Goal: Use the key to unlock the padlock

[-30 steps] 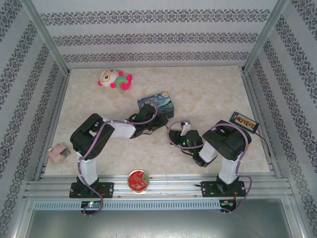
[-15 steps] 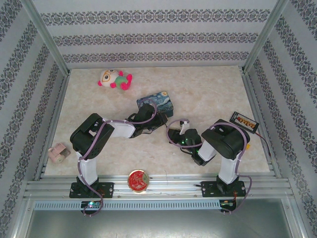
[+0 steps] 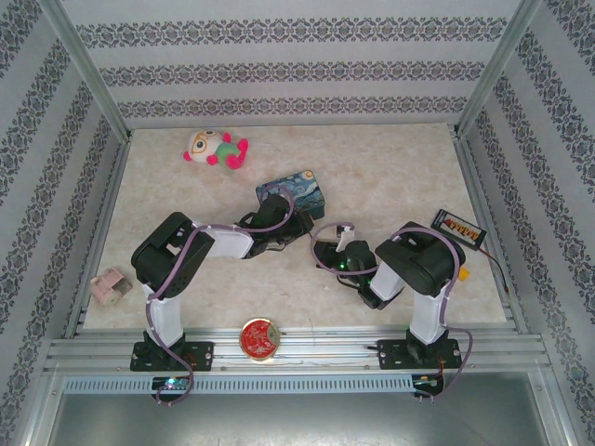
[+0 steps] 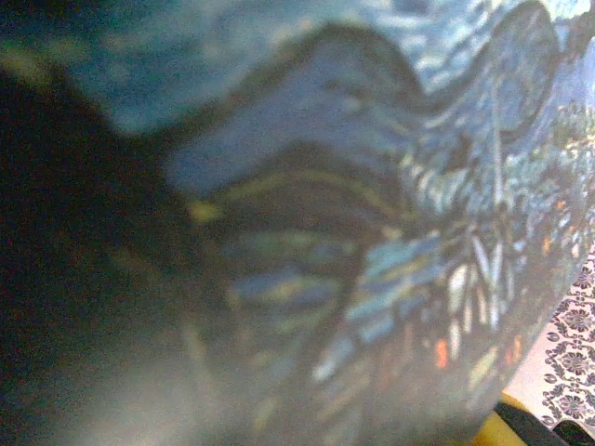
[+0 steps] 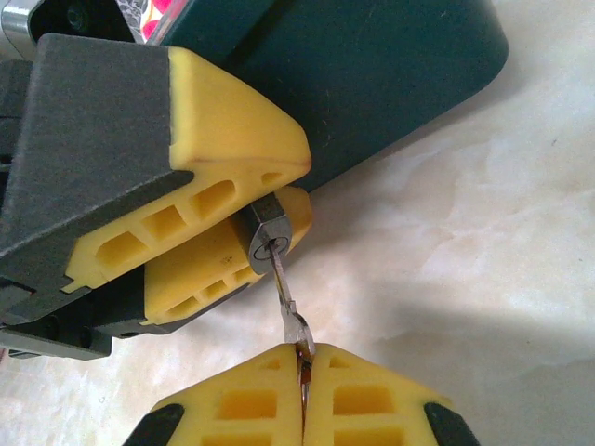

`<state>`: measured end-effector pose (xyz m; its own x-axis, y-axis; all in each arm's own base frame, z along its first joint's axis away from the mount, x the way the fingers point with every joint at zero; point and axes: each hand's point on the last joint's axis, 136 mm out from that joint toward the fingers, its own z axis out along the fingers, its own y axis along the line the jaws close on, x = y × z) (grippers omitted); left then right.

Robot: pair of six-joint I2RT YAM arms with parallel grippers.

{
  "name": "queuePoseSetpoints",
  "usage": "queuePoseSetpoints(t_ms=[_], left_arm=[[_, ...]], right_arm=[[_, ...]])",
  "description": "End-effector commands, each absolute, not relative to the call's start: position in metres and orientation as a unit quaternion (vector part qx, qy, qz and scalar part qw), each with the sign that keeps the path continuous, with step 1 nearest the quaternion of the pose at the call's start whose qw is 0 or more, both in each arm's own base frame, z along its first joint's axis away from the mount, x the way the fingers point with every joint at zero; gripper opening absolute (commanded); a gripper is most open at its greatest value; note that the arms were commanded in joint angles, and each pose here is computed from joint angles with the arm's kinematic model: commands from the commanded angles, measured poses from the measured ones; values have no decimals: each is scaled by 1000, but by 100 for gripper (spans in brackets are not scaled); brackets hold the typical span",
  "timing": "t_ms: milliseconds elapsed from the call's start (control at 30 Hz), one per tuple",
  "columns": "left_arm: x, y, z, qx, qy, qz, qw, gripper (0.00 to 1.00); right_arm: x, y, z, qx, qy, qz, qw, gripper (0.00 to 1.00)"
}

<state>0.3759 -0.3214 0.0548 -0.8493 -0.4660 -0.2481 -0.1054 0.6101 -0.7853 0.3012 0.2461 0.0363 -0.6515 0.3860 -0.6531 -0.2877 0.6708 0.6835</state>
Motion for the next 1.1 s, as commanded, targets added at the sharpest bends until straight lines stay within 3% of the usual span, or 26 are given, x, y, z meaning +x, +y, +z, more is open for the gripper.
queuePoseSetpoints(t_ms=[0, 1067], left_arm=[[373, -331, 71, -167, 851, -452, 209, 8], [369, -330, 65, -172, 852, -453, 195, 8]], right_arm=[[307, 248, 38, 39, 808, 413, 419, 0], [317, 244, 41, 81, 800, 436, 404, 0]])
